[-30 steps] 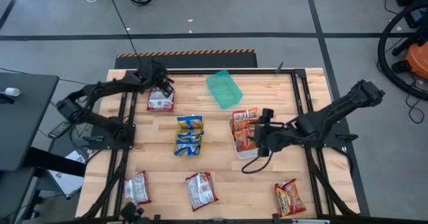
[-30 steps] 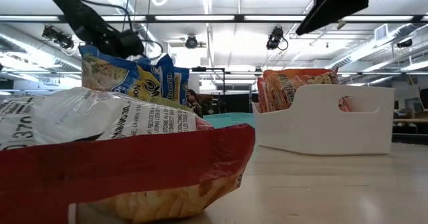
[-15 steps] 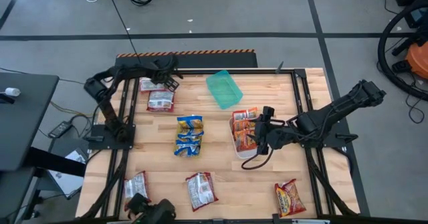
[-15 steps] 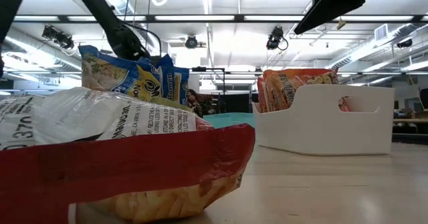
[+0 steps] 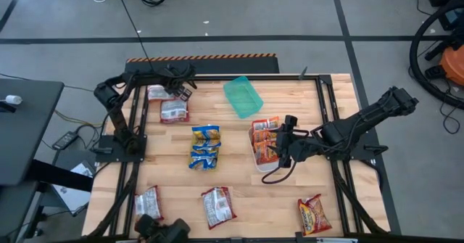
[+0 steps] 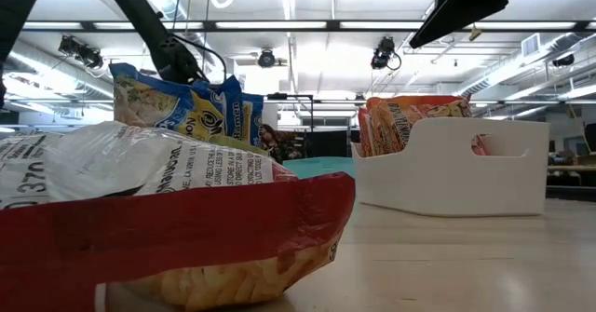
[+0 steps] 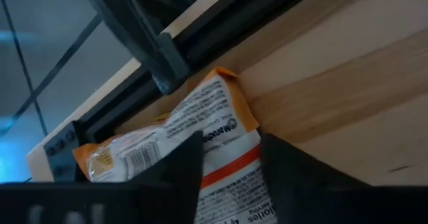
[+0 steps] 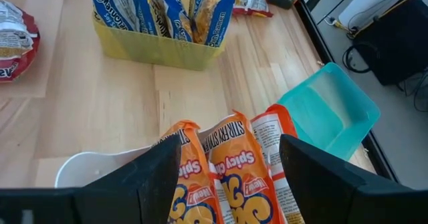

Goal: Sort Maruchan noodles
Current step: Put the orange noodle pack into the white bin

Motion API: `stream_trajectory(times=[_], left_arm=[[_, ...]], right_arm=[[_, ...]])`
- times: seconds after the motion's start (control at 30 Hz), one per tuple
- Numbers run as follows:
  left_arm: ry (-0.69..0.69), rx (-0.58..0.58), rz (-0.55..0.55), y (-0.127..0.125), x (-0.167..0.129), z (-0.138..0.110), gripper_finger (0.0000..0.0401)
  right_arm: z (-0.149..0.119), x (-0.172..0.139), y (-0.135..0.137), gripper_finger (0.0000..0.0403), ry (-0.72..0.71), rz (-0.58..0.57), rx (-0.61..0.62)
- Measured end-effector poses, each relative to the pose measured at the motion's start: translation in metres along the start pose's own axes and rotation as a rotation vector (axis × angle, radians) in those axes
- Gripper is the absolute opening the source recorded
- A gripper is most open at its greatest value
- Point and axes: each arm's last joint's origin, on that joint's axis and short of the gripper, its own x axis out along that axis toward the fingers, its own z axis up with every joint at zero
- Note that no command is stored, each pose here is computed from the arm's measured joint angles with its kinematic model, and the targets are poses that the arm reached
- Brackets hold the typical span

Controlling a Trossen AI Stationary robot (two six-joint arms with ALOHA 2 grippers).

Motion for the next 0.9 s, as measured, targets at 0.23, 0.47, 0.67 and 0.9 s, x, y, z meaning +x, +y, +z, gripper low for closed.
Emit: stream_trajectory(times=[0.23,0.47,0.67,0.9], left_arm=[[0.021,0.051,0.018,-0.006,-0.007,-0.005,0.0019],[0.012,0.100,-0.038,-0.001,-0.052,0.004,0.0008],[-0.069,0.094,-0.045,0.025,-0.112,0.007,0.0004],[-0.293,0.074,-0.295,0.045,-0.193,-0.015,0.0002]], right_arm=[[0.000,0.000,0.001,0.0260,0.001,0.002,-0.007],[-0.002,-0.001,0.001,0.0260,0.011,0.005,-0.025],[-0.002,-0.001,0.001,0.0260,0.015,0.007,-0.055],[0.008,-0.001,0.003,0.0260,-0.079,0.015,-0.150]])
